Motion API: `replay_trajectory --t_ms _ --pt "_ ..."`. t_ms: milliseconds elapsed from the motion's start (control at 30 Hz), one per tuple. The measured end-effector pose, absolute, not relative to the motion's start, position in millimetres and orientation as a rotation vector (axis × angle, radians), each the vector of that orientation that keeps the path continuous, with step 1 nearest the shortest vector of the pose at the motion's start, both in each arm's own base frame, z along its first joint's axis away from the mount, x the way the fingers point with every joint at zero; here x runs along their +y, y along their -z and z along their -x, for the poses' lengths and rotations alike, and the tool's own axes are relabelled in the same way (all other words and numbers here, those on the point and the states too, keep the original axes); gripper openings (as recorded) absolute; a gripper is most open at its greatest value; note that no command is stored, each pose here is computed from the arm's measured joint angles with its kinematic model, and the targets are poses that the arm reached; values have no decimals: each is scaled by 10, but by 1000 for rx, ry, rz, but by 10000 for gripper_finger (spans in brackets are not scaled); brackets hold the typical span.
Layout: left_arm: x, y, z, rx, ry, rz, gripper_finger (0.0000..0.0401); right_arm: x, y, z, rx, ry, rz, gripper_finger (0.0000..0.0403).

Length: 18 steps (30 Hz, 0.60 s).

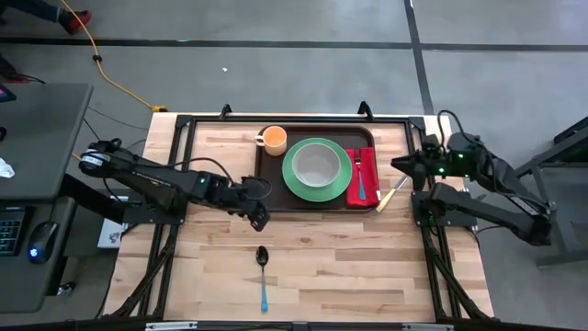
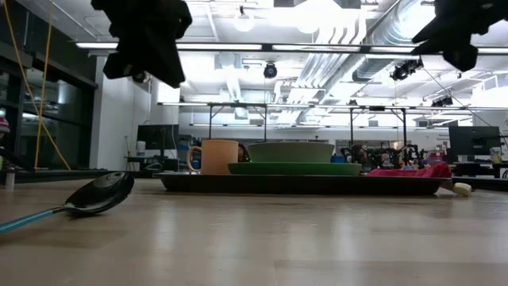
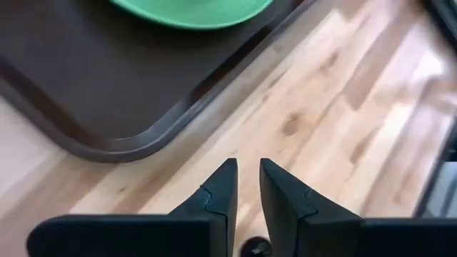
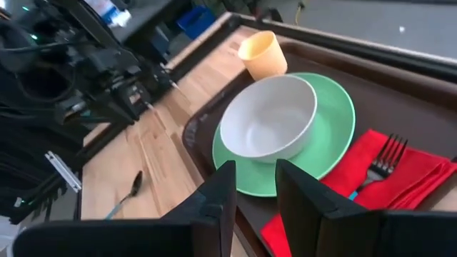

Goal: Set up tray
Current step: Put the blue spoon on top of the red table napkin to the right of the green plate on the brown tray

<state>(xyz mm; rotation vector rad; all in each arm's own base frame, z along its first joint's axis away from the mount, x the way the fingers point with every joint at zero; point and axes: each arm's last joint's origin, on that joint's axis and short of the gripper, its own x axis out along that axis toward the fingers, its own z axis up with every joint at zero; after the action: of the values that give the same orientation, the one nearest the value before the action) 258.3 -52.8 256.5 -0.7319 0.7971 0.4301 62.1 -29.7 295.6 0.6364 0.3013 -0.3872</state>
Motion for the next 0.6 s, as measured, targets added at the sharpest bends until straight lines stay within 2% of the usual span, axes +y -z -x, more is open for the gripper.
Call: replay_trajectory --t_ms 367,600 --pt "-725 -2656 -2635 672 -350 766 92 -166 -2973 -381 193 401 -526 78" --pt "-857 -2673 -2610 641 -347 825 92 -191 -2699 -447 164 349 -531 78"
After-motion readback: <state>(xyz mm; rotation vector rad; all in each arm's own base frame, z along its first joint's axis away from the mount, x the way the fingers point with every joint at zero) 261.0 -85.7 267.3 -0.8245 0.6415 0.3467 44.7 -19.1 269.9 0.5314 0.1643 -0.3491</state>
